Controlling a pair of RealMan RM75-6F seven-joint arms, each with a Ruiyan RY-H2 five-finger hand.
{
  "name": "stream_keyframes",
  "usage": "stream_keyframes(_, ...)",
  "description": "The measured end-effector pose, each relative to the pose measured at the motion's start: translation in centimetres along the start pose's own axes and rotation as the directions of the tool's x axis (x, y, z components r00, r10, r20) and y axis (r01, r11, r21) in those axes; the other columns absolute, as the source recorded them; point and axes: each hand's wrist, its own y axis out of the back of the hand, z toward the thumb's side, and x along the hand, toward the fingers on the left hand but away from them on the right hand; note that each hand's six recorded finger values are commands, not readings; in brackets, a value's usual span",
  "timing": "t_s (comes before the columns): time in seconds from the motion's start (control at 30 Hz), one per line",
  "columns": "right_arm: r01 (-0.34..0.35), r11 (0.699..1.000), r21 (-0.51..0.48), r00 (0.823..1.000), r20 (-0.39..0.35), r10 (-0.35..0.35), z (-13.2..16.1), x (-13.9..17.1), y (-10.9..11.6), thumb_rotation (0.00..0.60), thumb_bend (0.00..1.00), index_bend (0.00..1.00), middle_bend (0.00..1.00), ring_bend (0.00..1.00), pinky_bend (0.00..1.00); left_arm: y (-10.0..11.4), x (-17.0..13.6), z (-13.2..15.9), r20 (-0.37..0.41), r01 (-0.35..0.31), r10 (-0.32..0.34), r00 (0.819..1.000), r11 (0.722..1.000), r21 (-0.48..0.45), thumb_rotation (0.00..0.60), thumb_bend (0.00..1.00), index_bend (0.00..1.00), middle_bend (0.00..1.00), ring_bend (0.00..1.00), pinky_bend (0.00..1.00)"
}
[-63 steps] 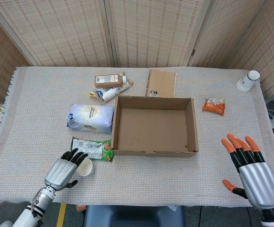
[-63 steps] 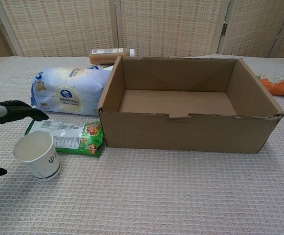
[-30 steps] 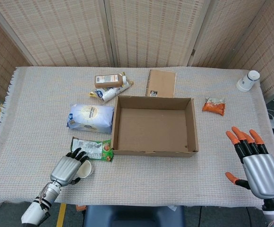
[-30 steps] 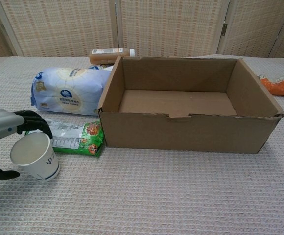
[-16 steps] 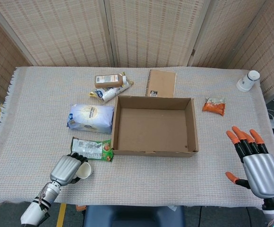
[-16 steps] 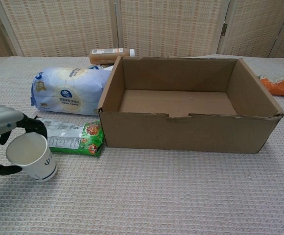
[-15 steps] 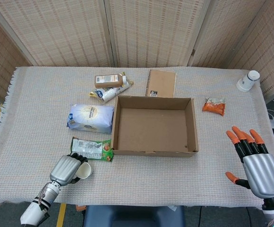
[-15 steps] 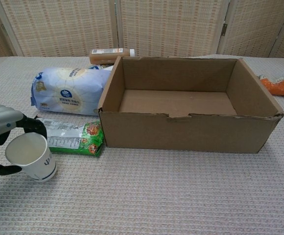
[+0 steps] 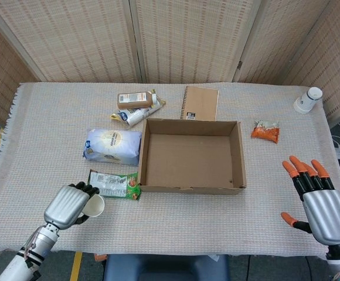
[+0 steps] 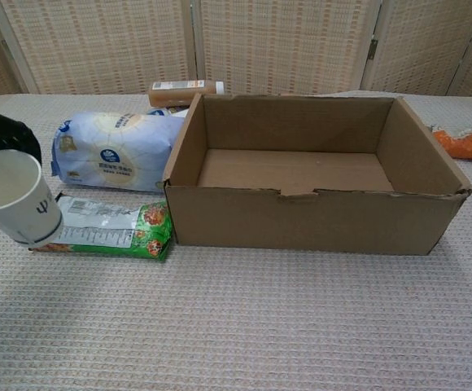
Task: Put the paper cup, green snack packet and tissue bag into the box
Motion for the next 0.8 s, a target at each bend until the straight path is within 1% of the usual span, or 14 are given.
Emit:
stream_keyframes(0.1, 0.003, 1.0, 0.001, 1.0, -0.003, -0.003, 0.1, 0.0, 0.0, 0.6, 0.08, 0.04, 0.0, 0.0, 0.0, 3.3, -0.2, -0.5, -0.001, -0.051, 0.051, 0.999, 0.998, 0.039, 0.6, 0.29, 0.43, 0.43, 0.33, 0.57)
stream_keyframes(0.17, 0.002, 1.0, 0.003, 1.0, -0.003, -0.002, 0.1, 0.1, 0.0, 0.6, 0.08, 0.04, 0.0, 0.0, 0.0, 5.5, 0.2, -0.8, 0.015, -0.098, 0.097, 0.995, 0.992, 0.079, 0.6, 0.29, 0.44, 0.45, 0.34, 0.57)
stream_keyframes(0.27, 0.004, 1.0, 0.004, 1.0, -0.006, -0.004, 0.2, 0.1, 0.0, 0.6, 0.08, 0.04, 0.0, 0.0, 0.0, 7.8, 1.4, 0.3, 0.077, -0.144, 0.137, 0.988, 0.985, 0.095, 0.6, 0.29, 0.44, 0.46, 0.35, 0.58)
stream_keyframes(0.37, 0.002, 1.0, 0.01, 1.0, -0.009, -0.002, 0.2, 0.2, 0.0, 0.6, 0.08, 0.04, 0.0, 0.0, 0.0, 9.4, 2.8, 1.9, 0.132, -0.168, 0.157, 0.979, 0.983, 0.078, 0.6, 0.29, 0.46, 0.47, 0.36, 0.59)
stream_keyframes(0.43, 0.0, 1.0, 0.013, 1.0, -0.011, 0.0, 0.2, 0.2, 0.1, 0.6, 0.08, 0.04, 0.0, 0.0, 0.0, 10.3, 3.7, 3.2, 0.162, -0.182, 0.171, 0.972, 0.982, 0.055, 0.6, 0.29, 0.46, 0.47, 0.36, 0.6)
stream_keyframes(0.5, 0.001, 1.0, 0.013, 1.0, -0.008, 0.0, 0.1, 0.2, 0.1, 0.6, 0.08, 0.04, 0.0, 0.0, 0.0, 11.1, 4.9, 5.1, 0.199, -0.194, 0.186, 0.962, 0.981, 0.023, 0.6, 0.29, 0.47, 0.49, 0.37, 0.61)
stream_keyframes(0.67, -0.009, 1.0, 0.017, 1.0, -0.004, 0.01, -0.1, 0.1, 0.2, 0.6, 0.08, 0.04, 0.0, 0.0, 0.0, 12.1, 7.9, 10.1, 0.277, -0.208, 0.203, 0.939, 0.978, -0.011, 0.6, 0.29, 0.46, 0.49, 0.38, 0.61)
stream_keyframes(0.73, -0.017, 1.0, 0.017, 1.0, -0.005, 0.018, -0.2, 0.0, 0.2, 0.6, 0.08, 0.04, 0.0, 0.0, 0.0, 12.0, 9.2, 11.5, 0.287, -0.206, 0.2, 0.937, 0.979, -0.01, 0.6, 0.29, 0.47, 0.49, 0.38, 0.6)
stream_keyframes(0.8, -0.019, 1.0, 0.013, 1.0, -0.002, 0.019, -0.3, 0.0, 0.2, 0.6, 0.08, 0.04, 0.0, 0.0, 0.0, 11.7, 10.9, 12.6, 0.285, -0.206, 0.197, 0.938, 0.978, 0.004, 0.6, 0.29, 0.47, 0.48, 0.38, 0.58)
